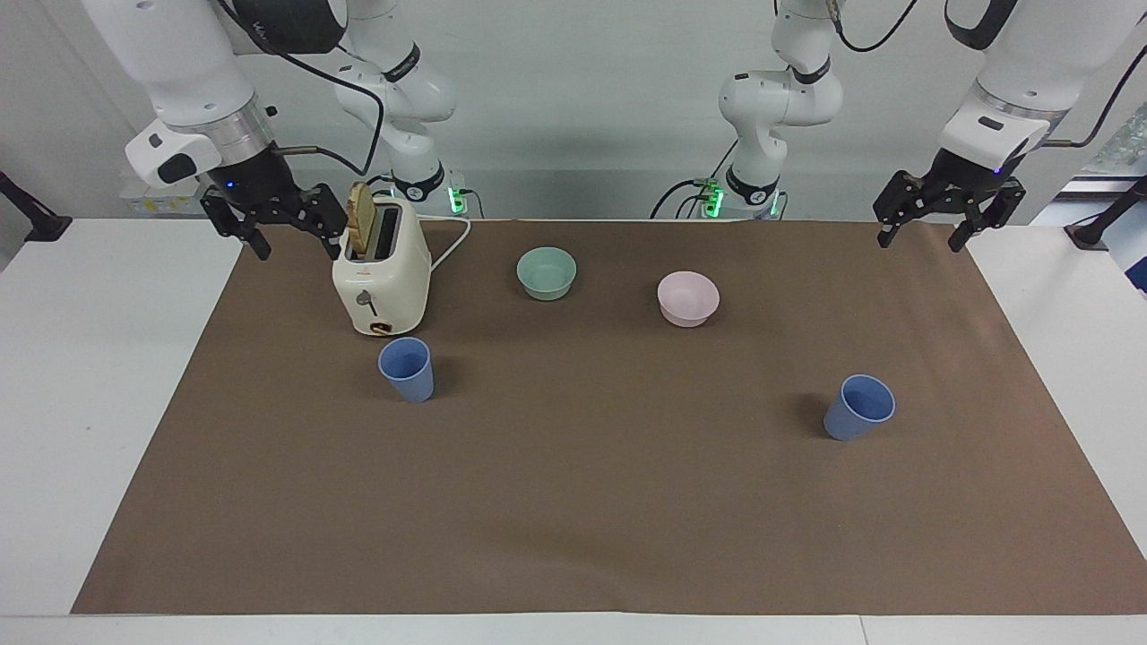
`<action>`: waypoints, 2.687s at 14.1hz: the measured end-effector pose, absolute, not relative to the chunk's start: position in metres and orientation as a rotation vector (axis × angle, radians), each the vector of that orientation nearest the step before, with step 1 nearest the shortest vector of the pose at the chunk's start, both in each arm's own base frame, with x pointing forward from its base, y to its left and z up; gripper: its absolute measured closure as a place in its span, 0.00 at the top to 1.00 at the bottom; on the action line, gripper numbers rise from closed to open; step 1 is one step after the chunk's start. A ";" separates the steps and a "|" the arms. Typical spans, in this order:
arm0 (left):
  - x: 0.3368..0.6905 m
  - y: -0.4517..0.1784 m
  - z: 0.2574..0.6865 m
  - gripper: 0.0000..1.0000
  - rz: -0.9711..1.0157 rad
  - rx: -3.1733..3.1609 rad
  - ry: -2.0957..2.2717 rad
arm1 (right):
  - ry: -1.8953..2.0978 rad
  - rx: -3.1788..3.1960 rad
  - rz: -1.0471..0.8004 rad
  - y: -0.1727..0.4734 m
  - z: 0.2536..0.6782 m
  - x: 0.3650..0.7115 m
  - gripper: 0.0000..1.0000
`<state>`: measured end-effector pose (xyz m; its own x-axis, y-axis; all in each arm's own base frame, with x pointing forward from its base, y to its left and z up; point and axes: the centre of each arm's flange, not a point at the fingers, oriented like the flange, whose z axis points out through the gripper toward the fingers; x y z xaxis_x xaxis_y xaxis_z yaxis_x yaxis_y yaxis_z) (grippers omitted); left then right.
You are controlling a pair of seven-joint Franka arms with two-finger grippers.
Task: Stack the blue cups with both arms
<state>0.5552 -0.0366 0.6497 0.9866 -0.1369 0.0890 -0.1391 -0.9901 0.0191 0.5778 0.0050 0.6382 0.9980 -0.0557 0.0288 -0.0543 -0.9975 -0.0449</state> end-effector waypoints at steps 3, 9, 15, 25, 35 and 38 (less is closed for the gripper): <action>0.563 -0.037 0.632 1.00 0.170 3.099 -0.211 | 0.085 -3.096 -0.047 0.005 0.638 0.578 1.00; 0.593 -0.031 0.549 1.00 0.228 3.070 -0.223 | 0.085 -3.096 -0.047 0.005 0.638 0.578 1.00; 0.624 0.010 0.469 1.00 0.193 3.086 -0.152 | 0.085 -3.096 -0.047 0.005 0.638 0.578 1.00; 0.636 0.024 0.373 0.66 0.205 3.053 -0.071 | 0.085 -3.096 -0.046 0.005 0.638 0.578 1.00; 0.624 -0.063 0.423 0.04 0.223 3.008 -0.259 | 0.085 -3.096 -0.046 0.005 0.638 0.578 1.00; 0.607 -0.152 0.422 0.04 0.199 2.981 -0.369 | 0.085 -3.096 -0.046 0.005 0.638 0.578 1.00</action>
<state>0.6075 -0.1525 0.4222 0.9615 -0.2328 0.1460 -0.2500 -0.9616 0.1133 0.5777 0.0050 0.6381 0.9980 -0.0556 0.0286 -0.0543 -0.9975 -0.0449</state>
